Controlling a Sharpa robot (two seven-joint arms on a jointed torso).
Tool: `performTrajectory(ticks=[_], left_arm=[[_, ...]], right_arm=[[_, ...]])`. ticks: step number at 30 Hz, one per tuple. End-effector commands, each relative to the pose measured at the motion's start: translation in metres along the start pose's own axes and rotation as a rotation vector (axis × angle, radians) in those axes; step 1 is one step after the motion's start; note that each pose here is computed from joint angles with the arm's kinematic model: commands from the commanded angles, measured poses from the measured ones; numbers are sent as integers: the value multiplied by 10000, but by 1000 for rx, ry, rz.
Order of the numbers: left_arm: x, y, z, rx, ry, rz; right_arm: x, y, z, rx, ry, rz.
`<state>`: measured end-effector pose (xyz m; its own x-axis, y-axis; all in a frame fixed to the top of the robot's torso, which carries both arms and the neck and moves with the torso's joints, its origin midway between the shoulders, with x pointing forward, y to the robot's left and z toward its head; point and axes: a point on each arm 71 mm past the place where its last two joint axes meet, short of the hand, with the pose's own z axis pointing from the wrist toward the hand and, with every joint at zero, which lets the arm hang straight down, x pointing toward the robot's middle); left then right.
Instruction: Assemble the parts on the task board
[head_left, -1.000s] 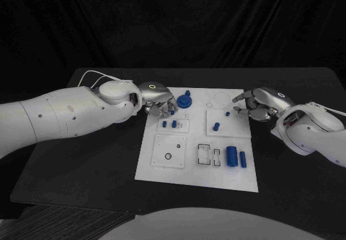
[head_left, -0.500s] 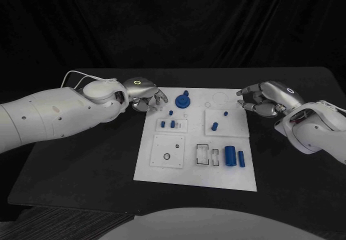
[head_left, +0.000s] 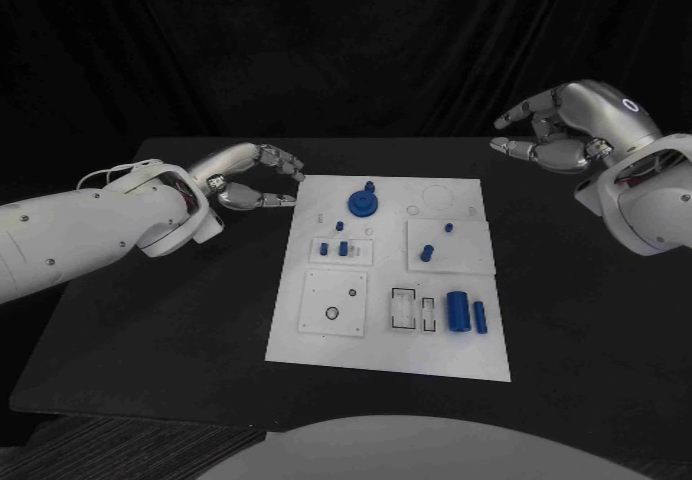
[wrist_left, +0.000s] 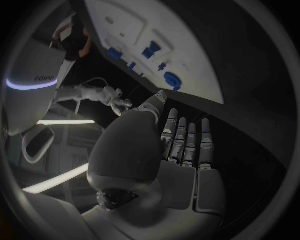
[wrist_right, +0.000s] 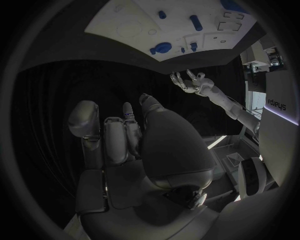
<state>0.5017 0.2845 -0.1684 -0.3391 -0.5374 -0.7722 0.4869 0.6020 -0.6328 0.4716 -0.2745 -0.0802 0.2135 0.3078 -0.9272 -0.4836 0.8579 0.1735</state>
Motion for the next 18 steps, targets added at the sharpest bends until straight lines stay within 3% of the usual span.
performTrajectory(ticks=[1,3,8,14,18], left_arm=[[-89,-111,-1,121,-133,-610],[-88,-153,7,155,-160,-754],[-32,-245,54,227,-172,-933],[96,-258,59,273,-189,-1010],[164,-213,8,277,-211,-1029]], right_arm=[[-15,42,58,22,55,-125],[-31,103,103,-25,51,-167],[30,234,175,-128,85,-251],[267,302,180,-183,176,-277],[457,330,150,-206,236,-272]])
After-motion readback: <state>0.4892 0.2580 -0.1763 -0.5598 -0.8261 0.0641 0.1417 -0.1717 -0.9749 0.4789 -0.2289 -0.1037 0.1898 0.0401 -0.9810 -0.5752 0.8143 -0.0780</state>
